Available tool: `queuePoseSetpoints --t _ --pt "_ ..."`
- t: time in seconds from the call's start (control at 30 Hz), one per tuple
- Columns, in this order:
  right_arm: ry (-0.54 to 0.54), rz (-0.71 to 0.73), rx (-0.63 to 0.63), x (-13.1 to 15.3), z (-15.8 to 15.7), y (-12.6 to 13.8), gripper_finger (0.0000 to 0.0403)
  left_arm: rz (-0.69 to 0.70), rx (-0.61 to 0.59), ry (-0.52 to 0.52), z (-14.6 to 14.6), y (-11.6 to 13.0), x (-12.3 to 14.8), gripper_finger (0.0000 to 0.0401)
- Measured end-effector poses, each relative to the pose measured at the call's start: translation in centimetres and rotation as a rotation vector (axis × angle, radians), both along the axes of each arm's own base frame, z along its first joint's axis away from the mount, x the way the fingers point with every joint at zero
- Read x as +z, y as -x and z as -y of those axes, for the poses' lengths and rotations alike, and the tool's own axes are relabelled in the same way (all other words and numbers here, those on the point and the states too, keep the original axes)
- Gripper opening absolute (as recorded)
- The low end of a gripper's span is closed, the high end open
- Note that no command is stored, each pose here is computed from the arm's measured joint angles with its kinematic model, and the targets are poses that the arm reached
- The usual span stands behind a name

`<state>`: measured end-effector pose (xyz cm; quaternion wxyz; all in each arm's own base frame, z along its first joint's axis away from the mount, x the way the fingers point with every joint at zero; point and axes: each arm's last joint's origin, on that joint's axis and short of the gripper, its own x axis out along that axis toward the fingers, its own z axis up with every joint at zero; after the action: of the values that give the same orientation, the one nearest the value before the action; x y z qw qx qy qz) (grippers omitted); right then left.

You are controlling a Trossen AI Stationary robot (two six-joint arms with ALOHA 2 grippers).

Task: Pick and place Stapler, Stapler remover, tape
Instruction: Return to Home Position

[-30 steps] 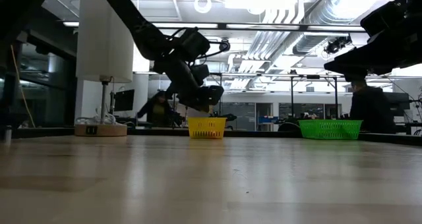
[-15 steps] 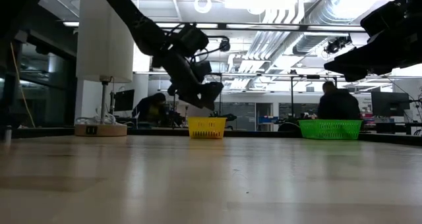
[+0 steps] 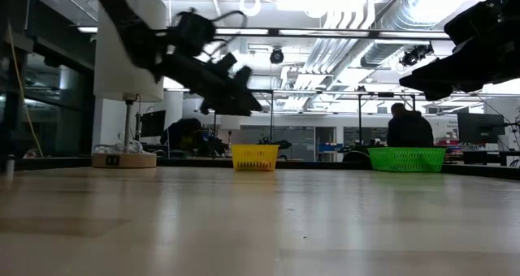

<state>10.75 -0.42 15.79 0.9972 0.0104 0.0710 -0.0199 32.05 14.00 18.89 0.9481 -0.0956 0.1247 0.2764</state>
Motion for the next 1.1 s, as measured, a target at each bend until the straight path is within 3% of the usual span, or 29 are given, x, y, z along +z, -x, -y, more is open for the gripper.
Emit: queuePoseSetpoints --t 0.4,0.8,0.93,1.1 --pt "0.0 0.0 -0.002 0.0 0.0 0.0 0.017 0.226 -0.051 -0.059 4.4 9.8 -0.8 0.0211" --pt "0.0 0.0 -0.004 0.0 0.0 0.0 0.017 0.343 -0.01 -0.143 7.1 16.7 -2.2 0.0211" --pt "0.0 -0.001 -0.001 0.0 0.0 0.0 0.017 0.362 0.027 -0.154 7.5 17.9 -2.3 0.0211" --pt "0.0 0.0 -0.001 0.0 0.0 0.0 0.017 0.346 -0.008 -0.133 7.7 18.2 -2.2 0.0211"
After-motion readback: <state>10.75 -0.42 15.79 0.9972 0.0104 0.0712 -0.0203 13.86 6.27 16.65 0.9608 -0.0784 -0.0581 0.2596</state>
